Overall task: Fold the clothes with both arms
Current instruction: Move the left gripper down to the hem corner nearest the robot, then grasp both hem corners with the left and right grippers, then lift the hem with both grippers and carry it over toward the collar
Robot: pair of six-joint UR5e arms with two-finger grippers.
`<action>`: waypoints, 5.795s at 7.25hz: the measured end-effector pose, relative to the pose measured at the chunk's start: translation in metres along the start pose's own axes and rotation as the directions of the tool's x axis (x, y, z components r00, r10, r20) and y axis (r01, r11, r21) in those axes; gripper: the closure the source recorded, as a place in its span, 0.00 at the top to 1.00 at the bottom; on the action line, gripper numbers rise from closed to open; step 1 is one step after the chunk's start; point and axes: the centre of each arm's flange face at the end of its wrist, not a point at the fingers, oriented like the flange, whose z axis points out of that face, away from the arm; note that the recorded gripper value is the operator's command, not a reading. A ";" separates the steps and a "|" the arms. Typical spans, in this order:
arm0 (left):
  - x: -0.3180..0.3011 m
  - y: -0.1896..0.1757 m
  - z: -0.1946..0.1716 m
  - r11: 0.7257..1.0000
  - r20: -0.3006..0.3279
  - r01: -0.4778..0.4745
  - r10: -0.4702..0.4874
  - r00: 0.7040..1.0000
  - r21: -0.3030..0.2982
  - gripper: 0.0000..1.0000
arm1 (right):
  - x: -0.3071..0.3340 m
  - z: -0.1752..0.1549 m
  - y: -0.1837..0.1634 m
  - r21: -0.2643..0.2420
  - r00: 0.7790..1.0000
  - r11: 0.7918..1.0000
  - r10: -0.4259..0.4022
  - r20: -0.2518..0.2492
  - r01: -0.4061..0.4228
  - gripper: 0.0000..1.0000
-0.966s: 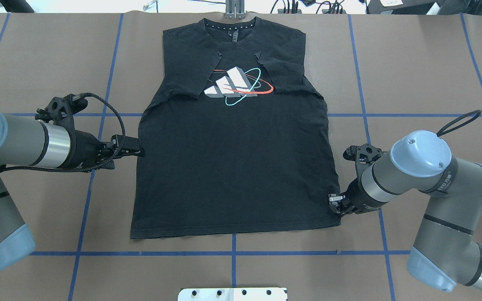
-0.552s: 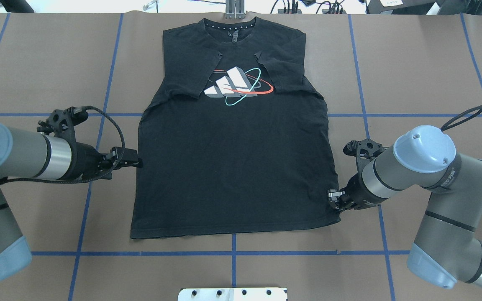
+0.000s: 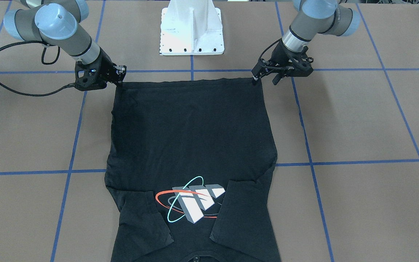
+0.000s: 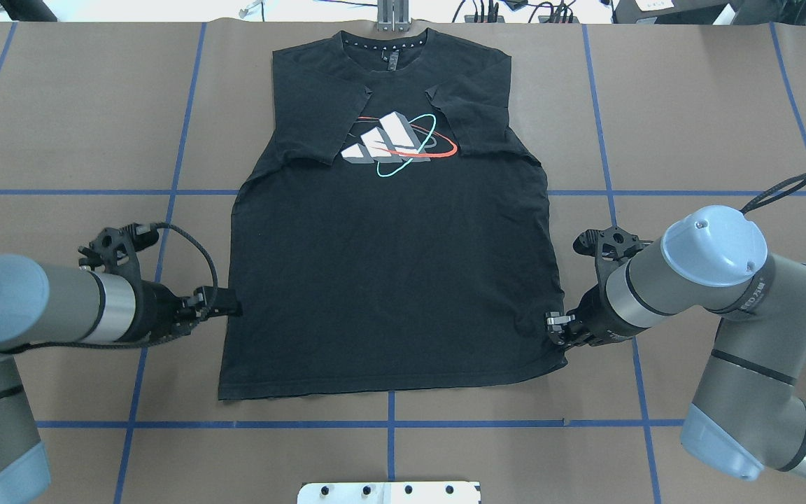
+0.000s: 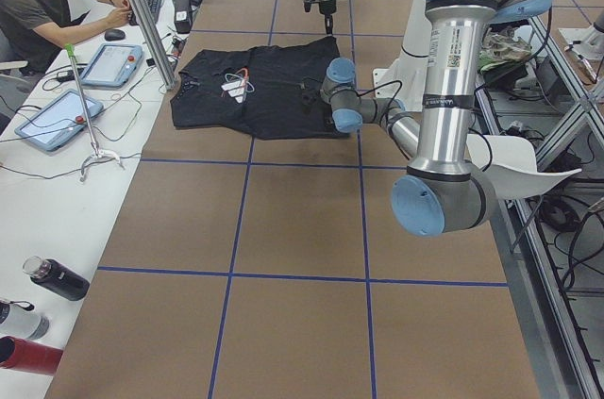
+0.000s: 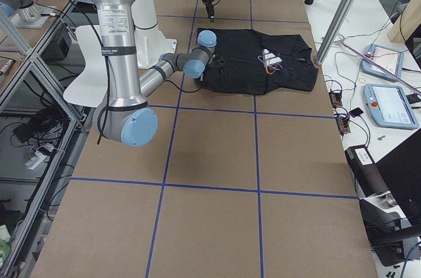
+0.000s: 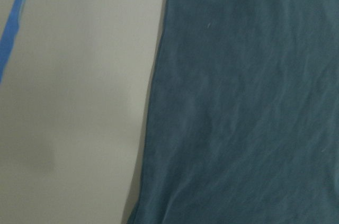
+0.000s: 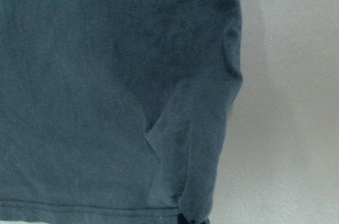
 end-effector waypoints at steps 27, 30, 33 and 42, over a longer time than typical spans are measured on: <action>0.007 0.058 -0.018 0.992 0.011 -0.077 0.078 0.997 -0.096 0.00 | 0.009 -0.034 0.034 -0.184 0.997 0.983 0.008 0.081 0.007 0.00; -0.009 0.068 -0.053 0.986 0.003 -0.118 0.119 0.993 -0.118 0.00 | 0.020 -0.049 0.069 -0.343 0.993 0.939 0.040 0.108 0.000 0.00; -0.031 0.088 -0.060 0.962 0.029 -0.179 0.189 0.982 -0.205 0.00 | 0.024 -0.045 0.115 -0.468 0.987 0.882 0.121 0.102 -0.060 0.00; 0.007 0.039 -0.089 0.975 -0.067 -0.150 0.141 0.988 -0.162 0.00 | 0.034 -0.044 0.018 -0.312 0.953 0.943 0.193 0.235 -0.114 0.00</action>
